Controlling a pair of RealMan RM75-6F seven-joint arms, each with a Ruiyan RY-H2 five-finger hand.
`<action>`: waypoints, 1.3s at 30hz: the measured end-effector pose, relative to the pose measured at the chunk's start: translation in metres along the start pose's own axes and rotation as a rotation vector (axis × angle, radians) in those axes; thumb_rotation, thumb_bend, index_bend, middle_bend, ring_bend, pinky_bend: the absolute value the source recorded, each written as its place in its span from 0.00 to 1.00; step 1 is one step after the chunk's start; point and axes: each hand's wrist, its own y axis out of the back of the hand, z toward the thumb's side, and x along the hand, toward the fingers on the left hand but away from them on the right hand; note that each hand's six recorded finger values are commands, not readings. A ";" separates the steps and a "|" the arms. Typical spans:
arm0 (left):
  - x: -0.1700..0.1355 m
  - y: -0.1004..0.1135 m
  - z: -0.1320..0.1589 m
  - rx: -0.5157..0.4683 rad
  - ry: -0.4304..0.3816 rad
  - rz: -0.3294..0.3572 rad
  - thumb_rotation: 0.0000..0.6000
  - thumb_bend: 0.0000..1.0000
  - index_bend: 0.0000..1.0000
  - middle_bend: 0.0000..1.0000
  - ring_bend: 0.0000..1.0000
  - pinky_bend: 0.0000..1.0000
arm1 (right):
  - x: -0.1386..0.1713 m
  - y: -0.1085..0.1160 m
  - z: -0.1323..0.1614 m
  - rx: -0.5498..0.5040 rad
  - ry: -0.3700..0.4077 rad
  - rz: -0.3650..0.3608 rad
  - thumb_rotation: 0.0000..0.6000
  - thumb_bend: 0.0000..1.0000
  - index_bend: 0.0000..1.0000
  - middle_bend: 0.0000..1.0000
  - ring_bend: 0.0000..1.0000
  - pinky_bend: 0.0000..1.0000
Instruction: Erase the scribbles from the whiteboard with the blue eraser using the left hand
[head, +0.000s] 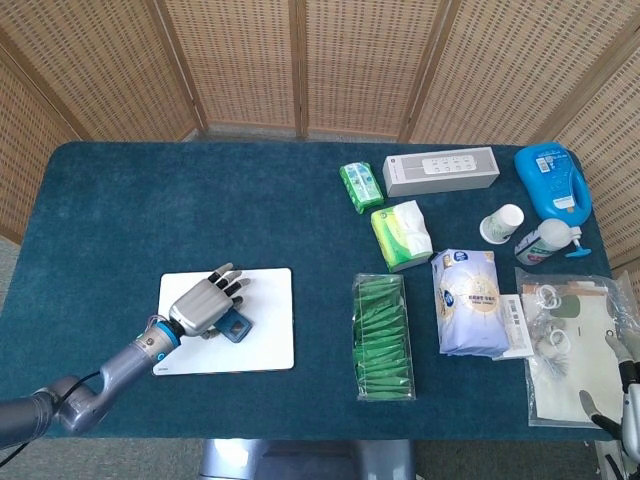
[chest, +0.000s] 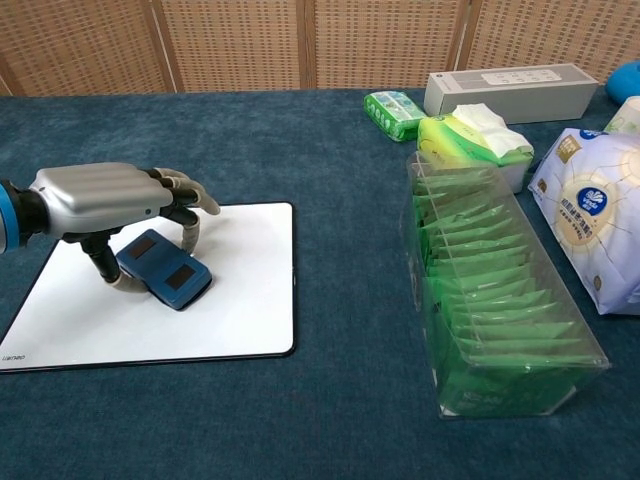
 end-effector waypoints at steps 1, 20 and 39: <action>-0.003 0.001 0.002 -0.007 -0.006 -0.001 1.00 0.28 0.70 0.14 0.00 0.00 | 0.000 0.000 0.000 0.000 0.000 0.000 1.00 0.23 0.14 0.11 0.00 0.03; -0.013 0.005 0.019 -0.016 -0.059 -0.011 1.00 0.28 0.70 0.14 0.00 0.00 | 0.001 -0.001 -0.003 -0.002 -0.007 -0.003 1.00 0.23 0.14 0.11 0.00 0.03; -0.004 0.001 -0.005 0.059 0.014 -0.017 1.00 0.28 0.70 0.14 0.00 0.00 | 0.000 -0.002 -0.004 -0.007 -0.008 -0.002 1.00 0.23 0.14 0.11 0.00 0.03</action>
